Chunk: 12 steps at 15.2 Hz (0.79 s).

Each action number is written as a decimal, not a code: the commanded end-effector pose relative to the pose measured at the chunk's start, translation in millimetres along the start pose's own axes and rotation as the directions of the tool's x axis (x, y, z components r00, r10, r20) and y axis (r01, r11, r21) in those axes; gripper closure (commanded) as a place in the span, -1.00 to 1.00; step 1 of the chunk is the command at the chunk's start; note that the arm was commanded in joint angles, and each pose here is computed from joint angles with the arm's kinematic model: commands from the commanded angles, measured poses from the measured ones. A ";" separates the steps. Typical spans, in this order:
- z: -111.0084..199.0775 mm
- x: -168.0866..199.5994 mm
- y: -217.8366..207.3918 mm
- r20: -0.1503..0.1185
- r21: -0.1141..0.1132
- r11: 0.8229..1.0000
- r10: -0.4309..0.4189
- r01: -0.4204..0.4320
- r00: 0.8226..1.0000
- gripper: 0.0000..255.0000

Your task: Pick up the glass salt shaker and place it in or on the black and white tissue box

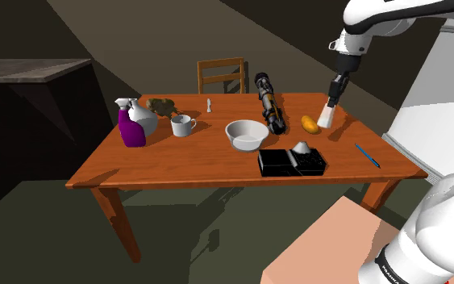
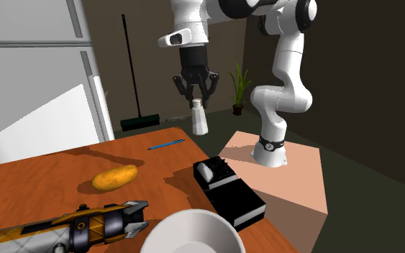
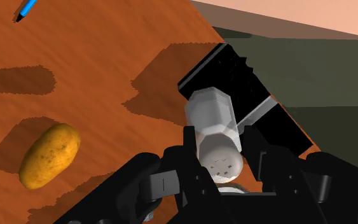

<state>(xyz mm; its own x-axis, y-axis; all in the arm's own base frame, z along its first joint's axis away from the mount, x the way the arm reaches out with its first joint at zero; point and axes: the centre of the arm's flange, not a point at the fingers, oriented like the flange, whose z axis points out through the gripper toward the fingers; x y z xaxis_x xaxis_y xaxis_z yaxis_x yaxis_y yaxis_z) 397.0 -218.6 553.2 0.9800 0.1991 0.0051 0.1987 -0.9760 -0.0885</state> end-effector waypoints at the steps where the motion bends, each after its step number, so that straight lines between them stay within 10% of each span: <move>1: -2.2 11.6 -20.9 0.000 0.000 1.000 0.002 -0.002 1.000 1.00; 12: 3.4 58.9 -106.7 0.000 0.000 1.000 0.002 -0.002 1.000 1.00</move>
<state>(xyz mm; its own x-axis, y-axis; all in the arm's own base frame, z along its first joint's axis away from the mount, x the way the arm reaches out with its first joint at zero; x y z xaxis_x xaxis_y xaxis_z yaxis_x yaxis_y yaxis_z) 432.2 -103.0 563.9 0.9802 0.1979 0.0045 0.1976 -0.9763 -0.0889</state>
